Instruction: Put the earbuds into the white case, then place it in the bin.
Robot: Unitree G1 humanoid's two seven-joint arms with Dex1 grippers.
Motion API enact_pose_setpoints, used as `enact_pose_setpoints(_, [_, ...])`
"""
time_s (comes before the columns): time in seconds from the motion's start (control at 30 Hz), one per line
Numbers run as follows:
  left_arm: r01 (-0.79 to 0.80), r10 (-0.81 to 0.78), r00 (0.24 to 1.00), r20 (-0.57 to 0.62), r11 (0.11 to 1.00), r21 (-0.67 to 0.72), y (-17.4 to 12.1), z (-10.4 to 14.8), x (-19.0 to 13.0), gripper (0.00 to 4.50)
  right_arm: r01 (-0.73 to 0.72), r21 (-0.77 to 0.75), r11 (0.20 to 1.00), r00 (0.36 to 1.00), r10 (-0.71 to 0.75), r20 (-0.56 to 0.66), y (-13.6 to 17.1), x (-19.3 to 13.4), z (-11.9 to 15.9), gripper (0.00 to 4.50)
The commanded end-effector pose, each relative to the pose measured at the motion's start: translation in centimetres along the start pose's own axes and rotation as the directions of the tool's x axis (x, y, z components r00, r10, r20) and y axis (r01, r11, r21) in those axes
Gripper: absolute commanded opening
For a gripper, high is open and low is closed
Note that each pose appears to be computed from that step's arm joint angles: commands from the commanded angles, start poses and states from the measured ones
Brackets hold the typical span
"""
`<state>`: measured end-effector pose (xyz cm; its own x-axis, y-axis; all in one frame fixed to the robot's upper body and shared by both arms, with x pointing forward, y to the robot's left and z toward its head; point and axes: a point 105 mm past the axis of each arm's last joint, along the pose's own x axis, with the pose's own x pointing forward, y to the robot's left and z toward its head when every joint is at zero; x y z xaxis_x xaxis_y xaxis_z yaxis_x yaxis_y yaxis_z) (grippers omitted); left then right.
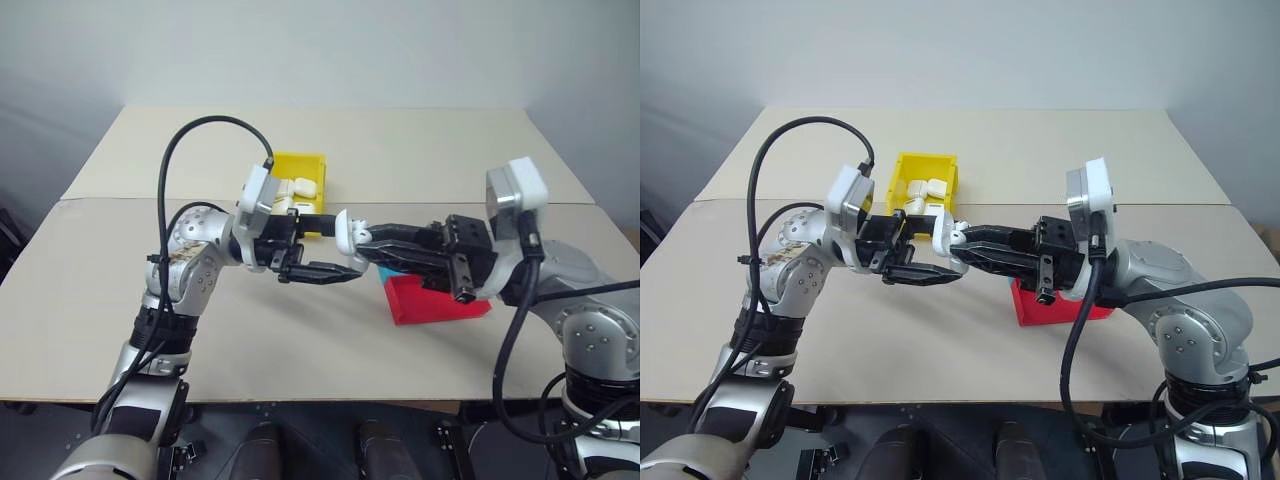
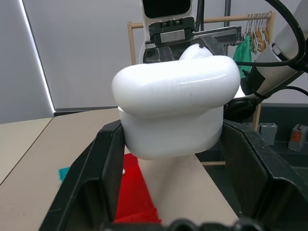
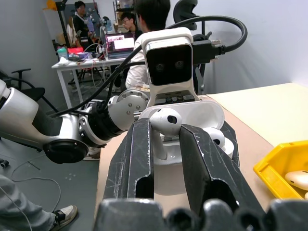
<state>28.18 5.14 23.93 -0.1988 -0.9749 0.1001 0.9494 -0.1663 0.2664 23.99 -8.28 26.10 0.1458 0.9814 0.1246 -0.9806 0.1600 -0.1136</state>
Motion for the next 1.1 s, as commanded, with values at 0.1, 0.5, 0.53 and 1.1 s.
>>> enact_pose_setpoints(0.1, [0.012,-0.017,0.998,0.054,0.996,0.092,-0.1,2.3,0.4,2.75,-0.031,0.016,0.999,0.997,0.032,-0.068,0.5,0.0,-1.1,2.35])
enact_pose_setpoints(0.5, [0.016,-0.021,0.998,0.054,0.996,0.09,0.1,2.1,0.3,2.75,-0.048,0.012,0.999,0.996,0.049,-0.07,0.6,-1.3,-0.3,3.28])
enact_pose_setpoints(0.53, [0.016,-0.021,0.998,0.054,0.996,0.088,0.2,2.1,0.4,2.75,-0.052,0.014,0.999,0.996,0.053,-0.069,0.6,-1.5,-0.1,3.28])
enact_pose_setpoints(1.1, [-0.044,0.043,0.999,0.015,0.998,0.044,1.9,-0.5,1.1,2.75,-0.07,-0.217,0.974,0.98,0.026,-0.199,-3.9,-3.3,4.8,0.47])
